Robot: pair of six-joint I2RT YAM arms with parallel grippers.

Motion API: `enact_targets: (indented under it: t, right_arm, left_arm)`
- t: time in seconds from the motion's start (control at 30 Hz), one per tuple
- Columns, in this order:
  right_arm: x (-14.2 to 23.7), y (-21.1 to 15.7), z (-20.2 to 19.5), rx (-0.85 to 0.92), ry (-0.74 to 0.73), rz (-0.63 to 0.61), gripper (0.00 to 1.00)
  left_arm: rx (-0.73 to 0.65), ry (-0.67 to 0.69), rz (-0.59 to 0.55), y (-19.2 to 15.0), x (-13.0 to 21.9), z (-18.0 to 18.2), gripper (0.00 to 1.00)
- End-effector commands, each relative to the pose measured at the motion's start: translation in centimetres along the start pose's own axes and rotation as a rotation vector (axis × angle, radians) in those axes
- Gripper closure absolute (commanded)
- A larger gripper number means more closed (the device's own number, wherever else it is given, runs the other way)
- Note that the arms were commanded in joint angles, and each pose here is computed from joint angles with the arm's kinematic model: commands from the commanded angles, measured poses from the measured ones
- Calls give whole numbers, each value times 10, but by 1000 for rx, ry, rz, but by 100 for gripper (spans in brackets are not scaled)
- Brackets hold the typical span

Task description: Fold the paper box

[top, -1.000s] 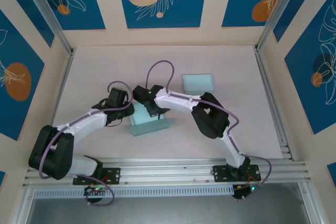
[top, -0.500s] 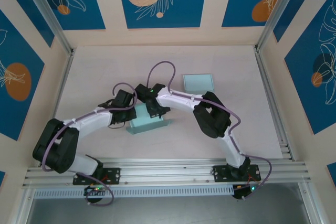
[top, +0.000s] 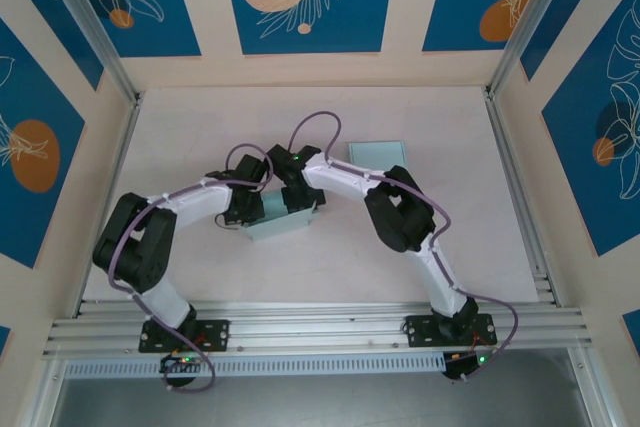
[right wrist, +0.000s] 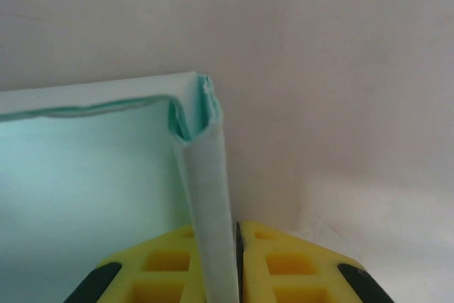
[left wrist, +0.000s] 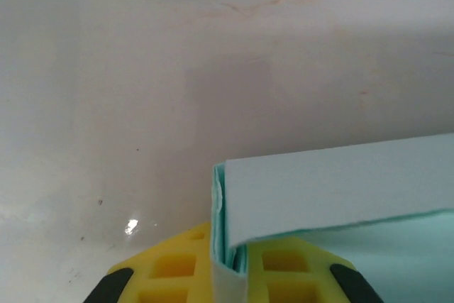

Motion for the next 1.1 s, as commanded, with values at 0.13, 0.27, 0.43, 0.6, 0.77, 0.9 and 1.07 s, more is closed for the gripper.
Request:
enact_targets:
  t: [0.13,0.27,0.43,0.6,0.77,0.9,1.07]
  right_arm:
    - [-38,-61,-43,159,-731,251,93]
    - [-46,-63,-37,217,-683,255,98]
    - [-57,-59,0,292,-585,235,99]
    - [-65,-64,3,259,-518,263,100]
    - [-50,-54,-1,280,-472,177,100]
    - [-37,-42,-3,346,-408,122,97]
    - [-28,-32,10,531,-334,69,96]
  left_arm:
    - [-94,288,-2,-4,-16,24,100]
    - [-88,297,-23,2,-18,22,100]
    - [-65,231,-29,5,-29,5,98]
    - [-40,184,-55,8,-21,9,83]
    - [-23,-41,-141,23,25,-6,54]
    - [-25,-131,-211,33,63,-2,35]
    - [27,-215,-276,39,89,21,19]
Point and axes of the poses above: each hand's point on the last joint's axis, 136 mm out from that joint toward the fingers, its own x axis back along the fingers, its own z axis along the line the jaws close on, y = z × x, the point moved 9 cm from there along x, back along the fingers, and after that the axes turned 3 degrees about x, right-handed, at the moved point
